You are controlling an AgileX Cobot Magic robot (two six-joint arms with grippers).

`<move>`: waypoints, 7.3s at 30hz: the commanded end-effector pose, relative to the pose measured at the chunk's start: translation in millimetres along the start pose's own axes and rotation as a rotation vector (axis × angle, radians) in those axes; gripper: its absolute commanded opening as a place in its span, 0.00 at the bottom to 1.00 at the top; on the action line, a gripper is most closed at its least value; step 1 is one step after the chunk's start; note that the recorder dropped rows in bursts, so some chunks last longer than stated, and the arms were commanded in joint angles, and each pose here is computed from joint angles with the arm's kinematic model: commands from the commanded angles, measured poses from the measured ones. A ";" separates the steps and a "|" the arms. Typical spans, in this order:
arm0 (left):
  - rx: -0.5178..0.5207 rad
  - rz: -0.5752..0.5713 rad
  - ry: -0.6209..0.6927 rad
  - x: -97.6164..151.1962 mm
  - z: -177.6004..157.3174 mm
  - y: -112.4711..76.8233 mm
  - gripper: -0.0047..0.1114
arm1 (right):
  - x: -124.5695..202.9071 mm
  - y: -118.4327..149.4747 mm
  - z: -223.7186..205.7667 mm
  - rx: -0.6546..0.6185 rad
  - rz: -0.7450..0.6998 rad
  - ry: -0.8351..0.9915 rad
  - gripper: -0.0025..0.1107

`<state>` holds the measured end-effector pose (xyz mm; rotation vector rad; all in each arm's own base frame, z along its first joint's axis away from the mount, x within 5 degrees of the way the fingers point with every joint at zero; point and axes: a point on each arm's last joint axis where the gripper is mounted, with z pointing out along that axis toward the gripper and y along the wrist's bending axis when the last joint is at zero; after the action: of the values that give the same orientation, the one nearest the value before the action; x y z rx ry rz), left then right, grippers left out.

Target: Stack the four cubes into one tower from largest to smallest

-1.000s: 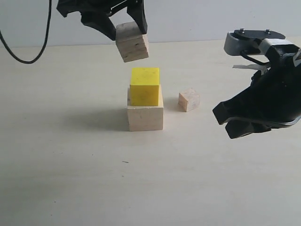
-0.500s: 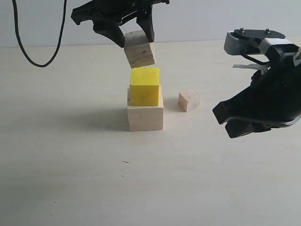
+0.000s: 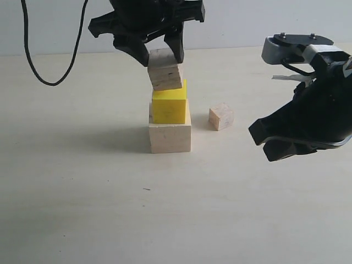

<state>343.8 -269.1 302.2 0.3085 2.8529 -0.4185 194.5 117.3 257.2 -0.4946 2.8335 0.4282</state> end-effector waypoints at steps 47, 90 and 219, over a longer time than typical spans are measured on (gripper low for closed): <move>0.008 0.047 0.004 2.3 -0.2 -1.3 0.04 | -1.3 0.5 -2.6 -0.008 -0.012 -0.018 0.13; 0.012 0.052 0.005 2.4 -0.2 -1.6 0.53 | -1.5 0.5 -2.6 -0.008 -0.022 -0.020 0.13; 0.106 0.370 -0.089 58.9 -1.9 90.1 0.04 | -153.4 15.5 61.2 -0.146 -0.024 -0.334 0.02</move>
<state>309.0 -174.0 265.9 0.8101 2.6144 -0.4788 337.8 196.6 242.9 -0.4331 2.5071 0.6535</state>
